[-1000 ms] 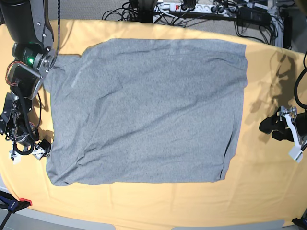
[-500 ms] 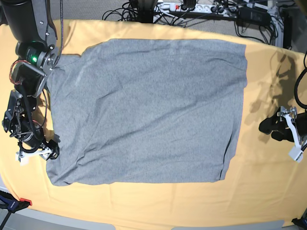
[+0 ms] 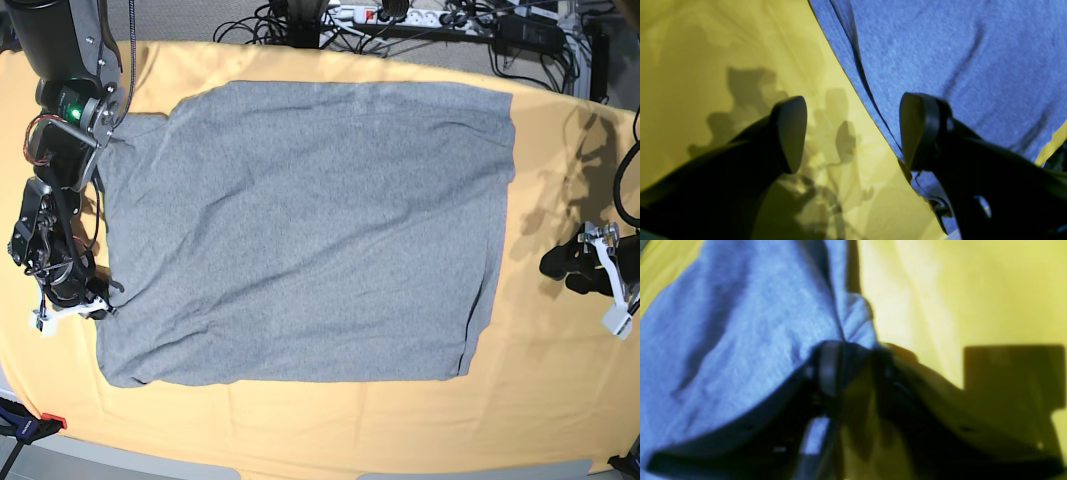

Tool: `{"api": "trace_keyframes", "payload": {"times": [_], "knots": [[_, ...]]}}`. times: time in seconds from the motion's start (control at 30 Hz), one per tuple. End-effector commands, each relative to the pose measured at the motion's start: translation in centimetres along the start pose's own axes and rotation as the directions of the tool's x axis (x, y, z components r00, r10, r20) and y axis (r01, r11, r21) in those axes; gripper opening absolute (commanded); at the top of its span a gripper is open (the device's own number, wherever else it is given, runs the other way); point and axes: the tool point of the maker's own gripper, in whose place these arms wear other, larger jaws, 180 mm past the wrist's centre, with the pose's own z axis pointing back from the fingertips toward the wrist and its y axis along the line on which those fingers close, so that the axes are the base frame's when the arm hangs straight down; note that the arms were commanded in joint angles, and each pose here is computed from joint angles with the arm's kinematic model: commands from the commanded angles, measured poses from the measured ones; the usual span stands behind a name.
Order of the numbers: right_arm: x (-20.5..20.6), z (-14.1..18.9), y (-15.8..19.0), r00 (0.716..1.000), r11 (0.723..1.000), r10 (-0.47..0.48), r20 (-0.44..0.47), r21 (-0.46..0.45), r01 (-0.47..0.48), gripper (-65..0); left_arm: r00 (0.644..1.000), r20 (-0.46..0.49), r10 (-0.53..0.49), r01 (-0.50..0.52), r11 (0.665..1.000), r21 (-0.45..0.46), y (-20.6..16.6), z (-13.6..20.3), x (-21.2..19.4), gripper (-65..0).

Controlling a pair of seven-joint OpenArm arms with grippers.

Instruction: Layout the t-shirt on the table in an organized manner, then fold the t-shirt properly

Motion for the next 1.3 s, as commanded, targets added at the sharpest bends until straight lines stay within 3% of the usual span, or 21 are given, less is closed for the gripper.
{"api": "trace_keyframes", "payload": {"times": [0.0, 0.03, 0.1, 0.17, 0.27, 0.47, 0.63, 0.77, 1.1, 1.2, 1.27], "knots": [[2.8, 0.4, 0.7, 0.998, 0.999, 0.007, 0.058, 0.03, -0.009, -35.7, 0.998, 0.052, -0.026, 0.026, 1.0, 0.018, 0.3, 1.5, 2.0, -20.7], [2.9, 0.5, 1.1, 0.998, 0.999, 0.012, 0.062, 0.052, -0.015, -31.7, 0.998, 0.052, -0.026, 0.026, 1.0, 0.018, 0.3, 1.5, 2.0, -20.7], [3.0, 0.5, 1.1, 0.998, 0.998, 0.007, 0.066, 0.057, -0.01, -30.8, 0.998, 0.051, -0.026, 0.026, 1.0, 0.018, 0.3, 1.5, 2.0, -20.7], [3.2, 0.5, -0.9, 0.997, 0.998, -0.027, 0.078, -0.052, 0.031, -34.3, 0.998, 0.051, -0.026, 0.026, 1.0, 0.018, 0.3, 1.5, 2.0, -20.7], [3.4, 1.0, -3.9, 0.994, 0.974, -0.052, 0.1, -0.212, 0.073, -40.4, 0.998, 0.051, -0.026, 0.025, 1.0, 0.018, 0.4, 1.5, 2.0, -20.7], [3.4, 1.1, -4.5, 0.994, 0.966, -0.047, 0.101, -0.248, 0.071, -40.4, 0.998, 0.052, -0.026, 0.025, 1.0, 0.017, 0.3, 1.5, 2.0, -20.7], [3.3, 0.5, -1.5, 0.993, 0.993, -0.063, 0.101, -0.091, 0.072, -39.6, 0.998, 0.052, -0.026, 0.025, 1.0, 0.017, 0.3, 1.5, 2.0, -20.7], [2.8, 0.0, 0.2, 0.994, 0.997, -0.059, 0.094, -0.034, 0.062, -36.2, 0.998, 0.051, -0.026, 0.025, 1.0, 0.018, 0.3, 1.5, 2.0, -20.7], [2.9, -0.1, 3.7, 0.989, 0.986, -0.108, 0.106, 0.135, 0.093, -35.7, 0.998, 0.051, -0.026, 0.025, 1.0, 0.018, 0.4, 1.5, 2.0, -20.7], [2.8, 0.0, 4.7, 0.989, 0.978, -0.112, 0.099, 0.188, 0.092, -29.7, 0.998, 0.051, -0.026, 0.025, 1.0, 0.018, 0.4, 1.5, 1.9, -20.7], [2.9, 0.0, 4.5, 0.989, 0.98, -0.11, 0.103, 0.178, 0.091, -29.4, 0.998, 0.051, -0.026, 0.025, 1.0, 0.018, 0.4, 1.5, 2.0, -20.7]]}}
